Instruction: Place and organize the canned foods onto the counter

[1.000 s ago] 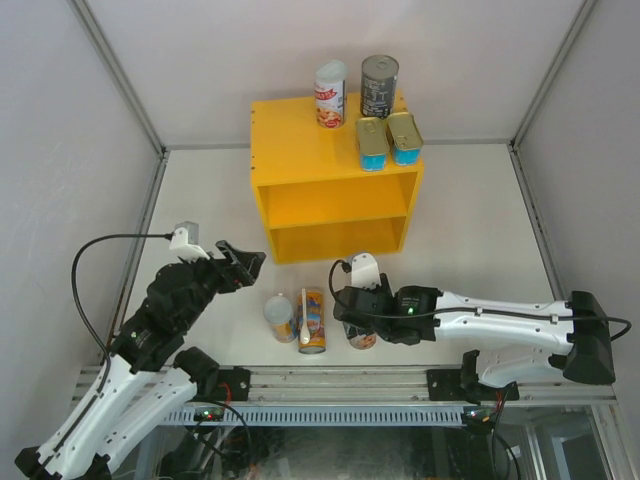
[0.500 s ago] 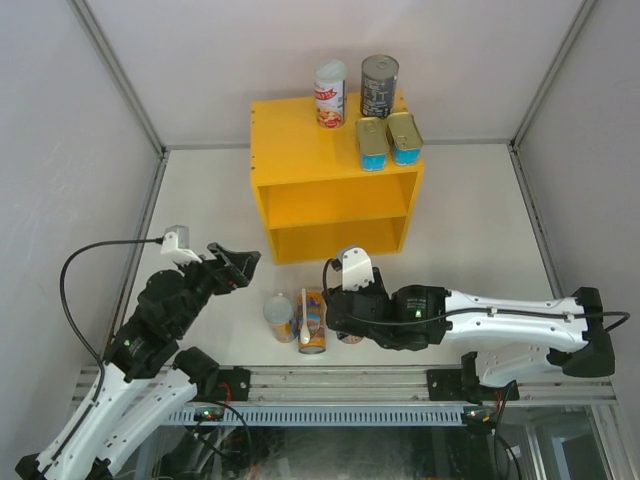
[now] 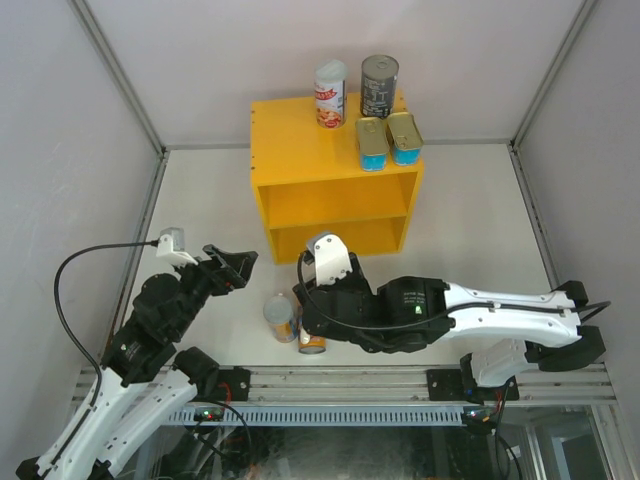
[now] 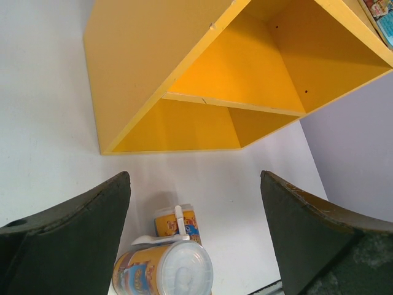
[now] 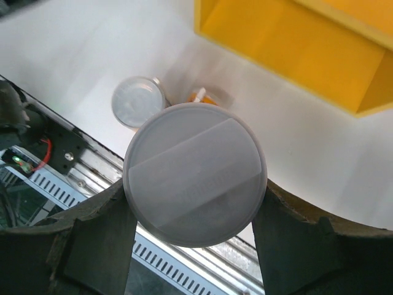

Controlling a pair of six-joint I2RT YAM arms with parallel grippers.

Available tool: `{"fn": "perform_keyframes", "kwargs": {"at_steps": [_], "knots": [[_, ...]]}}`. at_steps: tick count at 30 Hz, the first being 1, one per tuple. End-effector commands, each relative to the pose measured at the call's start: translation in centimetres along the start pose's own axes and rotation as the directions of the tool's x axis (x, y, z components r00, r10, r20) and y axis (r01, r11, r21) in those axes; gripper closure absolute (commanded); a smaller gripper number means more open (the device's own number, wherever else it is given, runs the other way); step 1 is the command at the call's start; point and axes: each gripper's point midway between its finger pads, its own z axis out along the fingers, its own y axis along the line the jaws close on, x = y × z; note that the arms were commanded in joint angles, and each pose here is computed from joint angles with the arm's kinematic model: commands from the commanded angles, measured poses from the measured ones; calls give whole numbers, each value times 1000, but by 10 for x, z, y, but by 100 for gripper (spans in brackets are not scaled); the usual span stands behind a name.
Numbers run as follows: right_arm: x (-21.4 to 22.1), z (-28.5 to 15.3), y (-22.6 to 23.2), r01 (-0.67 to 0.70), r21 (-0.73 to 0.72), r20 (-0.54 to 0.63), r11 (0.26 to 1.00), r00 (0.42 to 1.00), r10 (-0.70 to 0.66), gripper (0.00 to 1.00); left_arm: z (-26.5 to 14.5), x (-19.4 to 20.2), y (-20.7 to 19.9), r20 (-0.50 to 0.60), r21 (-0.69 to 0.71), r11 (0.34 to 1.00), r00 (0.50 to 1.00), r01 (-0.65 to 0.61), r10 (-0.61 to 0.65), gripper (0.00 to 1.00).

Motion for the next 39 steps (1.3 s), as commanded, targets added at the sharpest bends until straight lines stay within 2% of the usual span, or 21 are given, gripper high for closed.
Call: {"fn": "perform_keyframes", "kwargs": {"at_steps": [1, 11, 19, 31, 39], "knots": [[-67, -32, -2, -28, -12, 184, 1000, 982, 30, 100, -2, -12, -5, 39, 12, 1000, 999, 13, -13, 10], [-131, -61, -12, -14, 6, 318, 1000, 948, 11, 100, -1, -12, -8, 38, 23, 1000, 999, 16, -17, 10], [-184, -68, -36, -27, 62, 435, 998, 900, -3, 100, -1, -16, -12, 44, 34, 999, 999, 24, -25, 11], [-243, -47, -98, -105, 138, 508, 985, 861, 20, 100, 0, -26, -24, 41, 51, 999, 999, -13, 11, 11], [-271, -18, -123, -127, 150, 526, 981, 850, 30, 100, 5, -27, -29, 20, 60, 996, 998, -59, 58, 11]]}}
